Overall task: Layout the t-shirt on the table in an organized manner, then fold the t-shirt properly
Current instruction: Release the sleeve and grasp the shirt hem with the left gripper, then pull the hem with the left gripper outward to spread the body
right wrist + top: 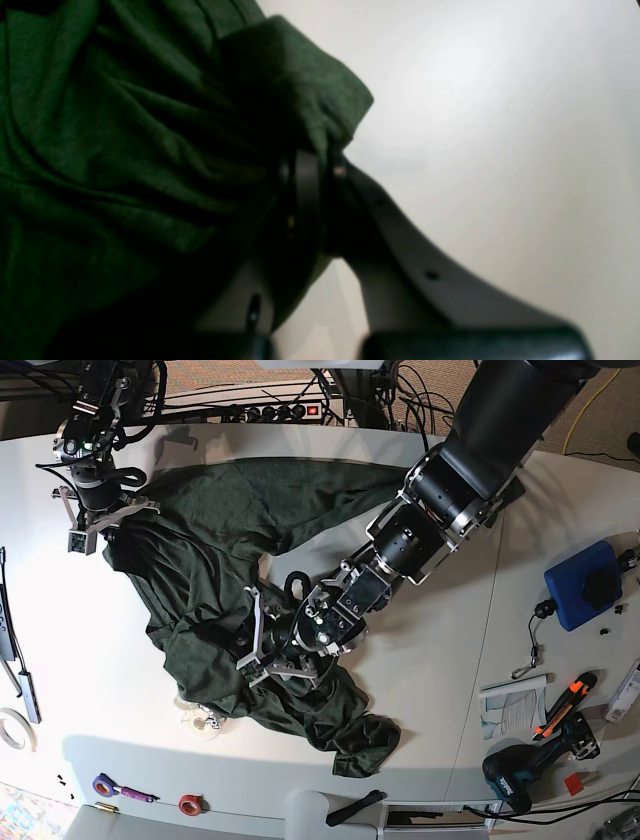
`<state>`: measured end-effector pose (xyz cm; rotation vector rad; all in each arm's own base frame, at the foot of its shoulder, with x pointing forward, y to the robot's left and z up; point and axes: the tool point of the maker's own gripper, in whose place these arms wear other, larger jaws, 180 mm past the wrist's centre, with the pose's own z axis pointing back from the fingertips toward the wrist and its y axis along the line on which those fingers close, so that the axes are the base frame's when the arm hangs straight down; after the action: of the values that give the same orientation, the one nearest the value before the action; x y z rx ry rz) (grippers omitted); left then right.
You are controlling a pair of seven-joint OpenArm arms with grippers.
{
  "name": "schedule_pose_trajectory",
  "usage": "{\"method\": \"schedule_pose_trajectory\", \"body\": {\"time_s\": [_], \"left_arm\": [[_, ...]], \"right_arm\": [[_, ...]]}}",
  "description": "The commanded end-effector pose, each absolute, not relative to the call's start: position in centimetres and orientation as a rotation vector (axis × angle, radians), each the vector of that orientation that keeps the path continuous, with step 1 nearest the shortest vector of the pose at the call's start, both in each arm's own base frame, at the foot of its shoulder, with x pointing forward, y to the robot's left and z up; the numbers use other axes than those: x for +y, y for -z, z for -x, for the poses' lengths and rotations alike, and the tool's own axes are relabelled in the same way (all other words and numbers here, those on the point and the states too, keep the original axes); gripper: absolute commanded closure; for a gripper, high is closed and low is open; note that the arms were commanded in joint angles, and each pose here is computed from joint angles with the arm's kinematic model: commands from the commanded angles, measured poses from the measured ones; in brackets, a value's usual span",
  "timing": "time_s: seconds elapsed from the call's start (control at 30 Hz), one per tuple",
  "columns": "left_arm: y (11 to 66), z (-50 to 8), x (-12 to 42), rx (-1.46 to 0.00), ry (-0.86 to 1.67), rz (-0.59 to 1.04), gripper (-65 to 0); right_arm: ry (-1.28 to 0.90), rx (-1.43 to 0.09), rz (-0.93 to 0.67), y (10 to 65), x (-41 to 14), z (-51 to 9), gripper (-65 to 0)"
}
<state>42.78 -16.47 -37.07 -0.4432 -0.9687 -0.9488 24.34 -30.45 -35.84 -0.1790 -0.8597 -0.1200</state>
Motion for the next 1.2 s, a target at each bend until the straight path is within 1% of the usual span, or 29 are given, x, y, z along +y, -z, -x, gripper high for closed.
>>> {"method": "schedule_pose_trajectory", "body": {"time_s": [0.0,0.17,0.23,0.27,0.3,0.37,0.63,0.7,0.97,1.17], "left_arm": [[33.8,-43.9,-18.3,-1.051,0.951,0.478,-26.4],[33.7,-43.9,-18.4,-1.061,0.948,0.484,-26.4],[33.3,-44.3,-18.3,-1.088,0.925,0.475,-24.2],[33.1,-44.6,-18.2,-1.102,0.908,0.472,-21.0],[32.9,-44.8,-18.1,-1.119,0.893,0.467,-16.0],[32.5,-44.9,-18.2,-1.140,0.888,0.475,0.0],[31.8,-44.8,-18.5,-1.149,0.902,0.489,0.0],[31.3,-45.4,-17.7,-1.153,0.900,0.471,0.0],[27.0,-48.8,-9.7,-1.174,0.734,0.447,0.0],[23.8,-49.3,-3.1,-1.187,0.686,0.487,0.0]], "right_arm": [[0.111,-0.911,0.197,34.4,-30.9,-25.1,0.0],[0.111,-0.912,0.197,34.4,-30.9,-25.1,0.0],[0.110,-0.915,0.197,34.4,-30.9,-25.1,0.0],[0.110,-0.918,0.197,34.3,-30.9,-25.2,0.0],[0.110,-0.921,0.197,34.3,-30.9,-25.2,0.0],[0.109,-0.925,0.198,34.2,-30.9,-25.2,0.0],[0.109,-0.929,0.198,34.2,-30.9,-25.3,0.0],[0.109,-0.929,0.198,34.2,-30.9,-25.3,0.0],[0.109,-0.925,0.199,34.2,-30.9,-25.2,0.0],[0.109,-0.926,0.199,34.2,-30.9,-25.2,0.0]]}}
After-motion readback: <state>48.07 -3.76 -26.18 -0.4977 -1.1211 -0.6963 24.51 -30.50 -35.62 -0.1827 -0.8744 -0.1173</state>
